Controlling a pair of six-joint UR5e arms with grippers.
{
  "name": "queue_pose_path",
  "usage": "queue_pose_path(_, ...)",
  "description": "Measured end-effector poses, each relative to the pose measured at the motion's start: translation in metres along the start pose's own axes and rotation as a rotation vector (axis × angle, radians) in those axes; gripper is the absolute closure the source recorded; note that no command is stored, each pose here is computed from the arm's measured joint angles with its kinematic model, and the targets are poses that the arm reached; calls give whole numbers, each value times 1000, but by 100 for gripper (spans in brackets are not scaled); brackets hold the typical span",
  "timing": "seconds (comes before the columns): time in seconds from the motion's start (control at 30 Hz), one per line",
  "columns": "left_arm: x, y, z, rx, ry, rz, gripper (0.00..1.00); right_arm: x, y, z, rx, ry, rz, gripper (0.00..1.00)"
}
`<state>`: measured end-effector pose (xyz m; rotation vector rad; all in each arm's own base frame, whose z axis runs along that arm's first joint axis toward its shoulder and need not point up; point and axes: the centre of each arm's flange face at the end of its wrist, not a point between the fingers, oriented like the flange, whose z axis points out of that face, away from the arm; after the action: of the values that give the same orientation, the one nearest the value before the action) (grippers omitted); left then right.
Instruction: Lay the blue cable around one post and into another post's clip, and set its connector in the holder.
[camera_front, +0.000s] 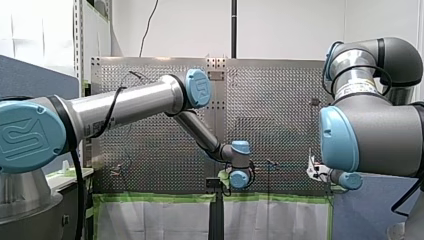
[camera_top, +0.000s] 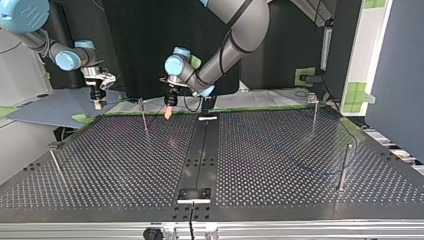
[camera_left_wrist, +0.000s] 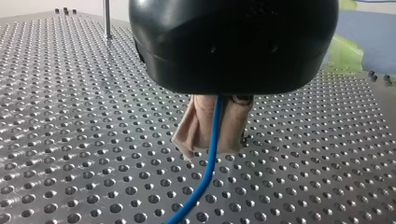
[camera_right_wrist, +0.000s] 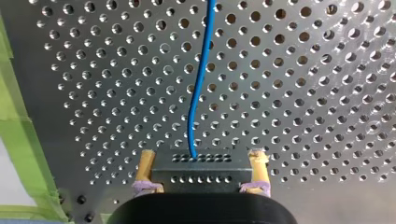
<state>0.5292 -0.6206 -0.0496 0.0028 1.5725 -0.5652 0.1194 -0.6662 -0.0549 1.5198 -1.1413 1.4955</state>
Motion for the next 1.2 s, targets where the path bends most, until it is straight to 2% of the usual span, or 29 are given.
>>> queue_pose_path(0.2,1,-2,-2,2,2,17,95,-1,2,8,3,8,0,100)
queue_pose_path(0.47,3,-5,-5,5,6,44,95,-16,6,20,2,-30,-10,100)
queue_pose_path(0.77,0,9,9,-26,0,47,95,-2,13,38,4,-17,-16,100)
queue_pose_path(0.93,18,17,11,-42,32,61,95,3,17,43,3,-6,-19,100)
queue_pose_path(1.2,19,23,19,-44,28,43,95,10,26,49,-5,7,-24,100)
